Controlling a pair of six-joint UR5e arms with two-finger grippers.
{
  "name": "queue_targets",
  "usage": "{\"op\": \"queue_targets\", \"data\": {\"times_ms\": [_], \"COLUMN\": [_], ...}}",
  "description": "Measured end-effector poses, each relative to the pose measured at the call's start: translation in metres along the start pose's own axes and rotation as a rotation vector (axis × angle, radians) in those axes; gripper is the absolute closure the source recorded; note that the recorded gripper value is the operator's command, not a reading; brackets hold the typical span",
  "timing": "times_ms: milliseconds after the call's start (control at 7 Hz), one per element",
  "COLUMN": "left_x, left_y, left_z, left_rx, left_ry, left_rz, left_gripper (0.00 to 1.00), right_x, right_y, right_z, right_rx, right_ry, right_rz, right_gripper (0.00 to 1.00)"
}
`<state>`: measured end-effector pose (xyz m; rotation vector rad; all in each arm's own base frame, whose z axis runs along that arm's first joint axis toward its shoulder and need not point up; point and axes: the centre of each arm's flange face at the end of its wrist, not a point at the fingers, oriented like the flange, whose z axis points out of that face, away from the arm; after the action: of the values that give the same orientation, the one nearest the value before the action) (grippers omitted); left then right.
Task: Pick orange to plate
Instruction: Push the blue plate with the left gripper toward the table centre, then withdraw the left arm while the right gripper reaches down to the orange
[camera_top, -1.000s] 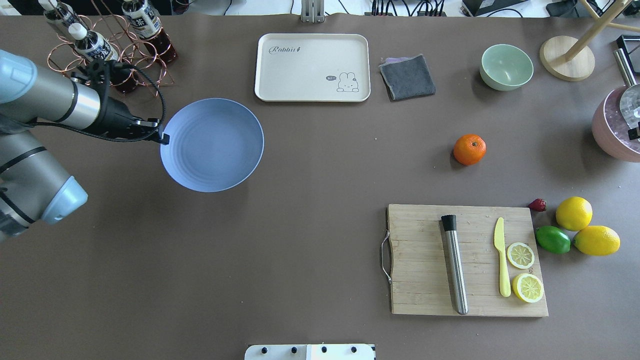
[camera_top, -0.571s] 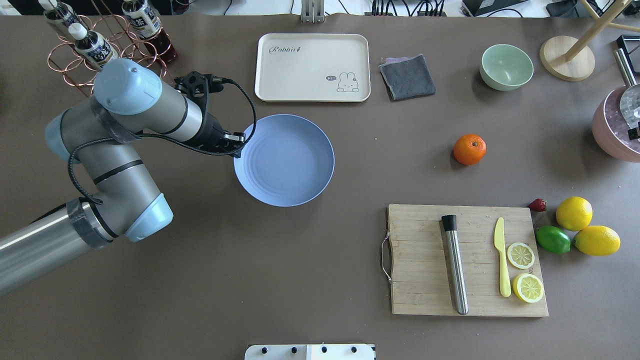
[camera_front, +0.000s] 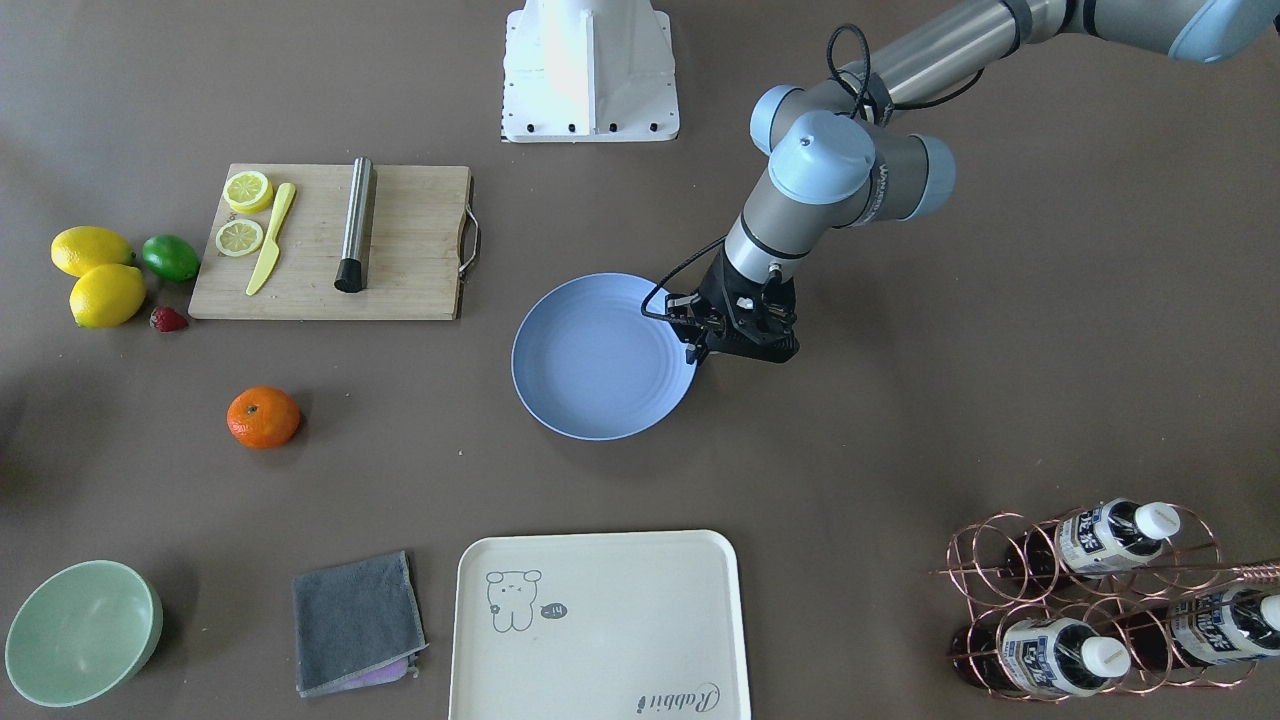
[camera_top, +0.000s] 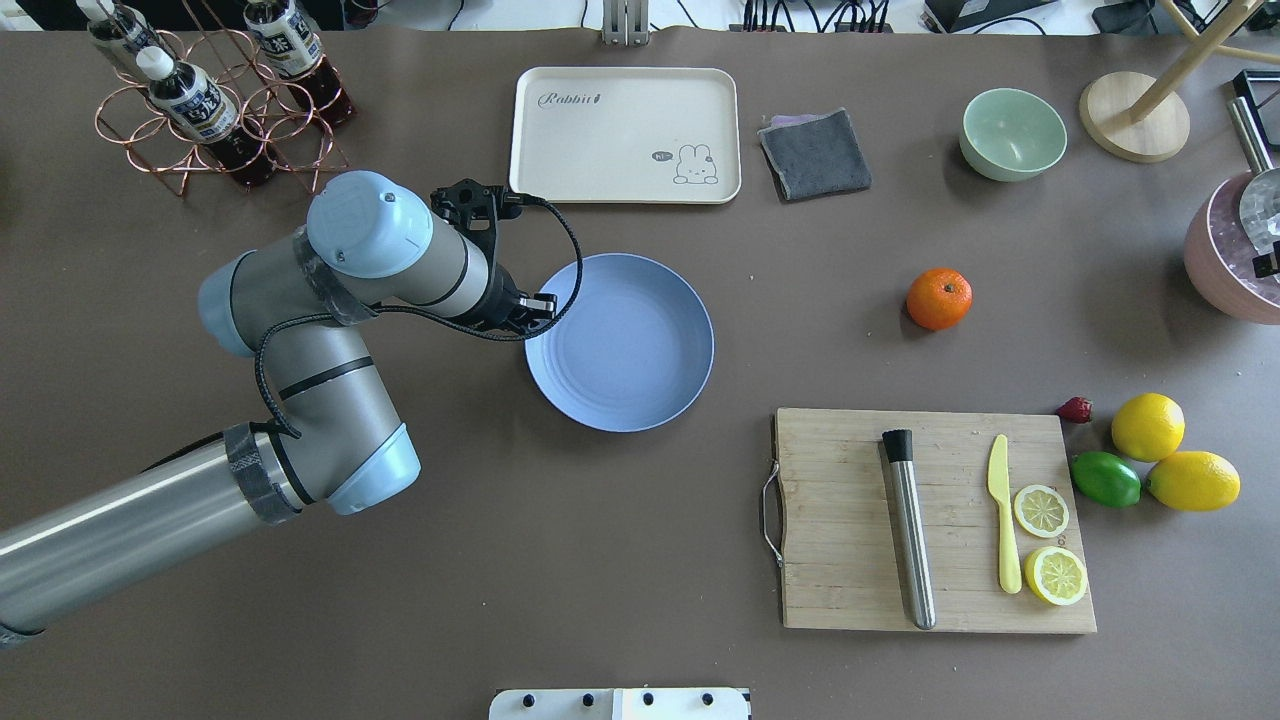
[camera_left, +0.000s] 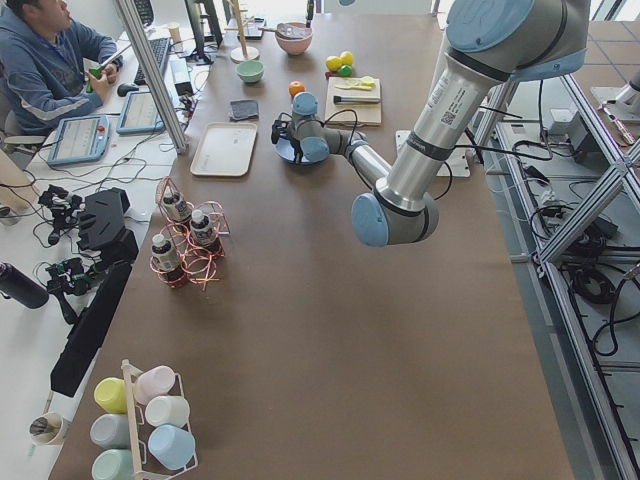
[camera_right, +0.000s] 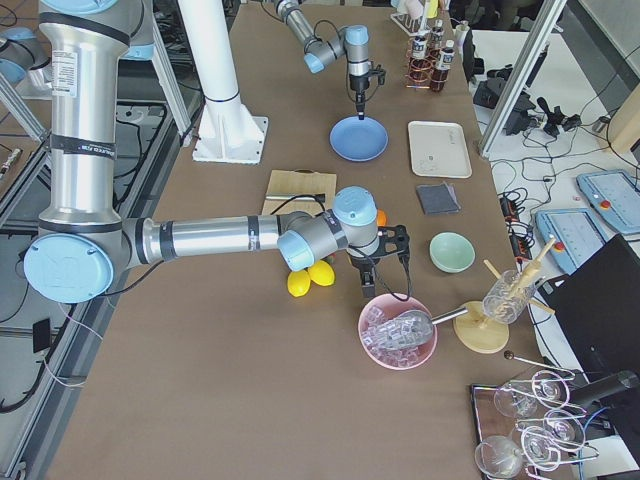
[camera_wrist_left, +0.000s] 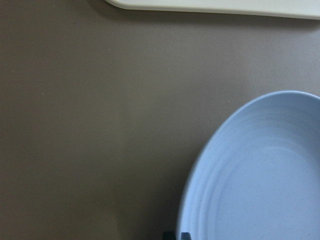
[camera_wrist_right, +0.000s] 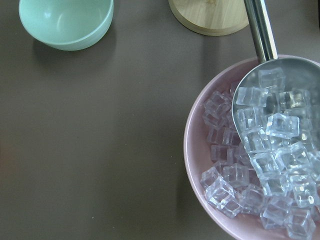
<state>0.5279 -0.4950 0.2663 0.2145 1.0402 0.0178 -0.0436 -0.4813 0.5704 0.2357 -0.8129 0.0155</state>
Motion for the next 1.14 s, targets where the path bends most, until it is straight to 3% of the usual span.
{"op": "queue_targets", "data": {"times_ms": [143,429,857,1143], "left_x": [-0.007,-0.073,-0.243,-0.390], "left_y": [-0.003,-0.018,-0.033,-0.036], "left_z": [-0.008,-0.059,-0.153,-0.240], "left_rx": [0.010,0.021,-0.004,-0.005], "left_ry": [0.002,-0.001,-0.043,-0.040], "left_rz": [-0.001,0.023,0.150,0.283], "left_gripper": [0.02,0.01,0.01,0.01], "right_x": [-0.008,-0.059,-0.210,-0.266], "right_y": [-0.005,-0.033,-0.071,-0.078], "right_z": [0.001,0.013,0.079,0.107], "right_rx": [0.003,0.017,0.027,0.015], "right_ry": [-0.005,-0.011,-0.007,-0.018], "right_rz": [-0.007,0.018,0.081,0.077], "right_gripper": [0.00,0.00,0.00,0.00]}}
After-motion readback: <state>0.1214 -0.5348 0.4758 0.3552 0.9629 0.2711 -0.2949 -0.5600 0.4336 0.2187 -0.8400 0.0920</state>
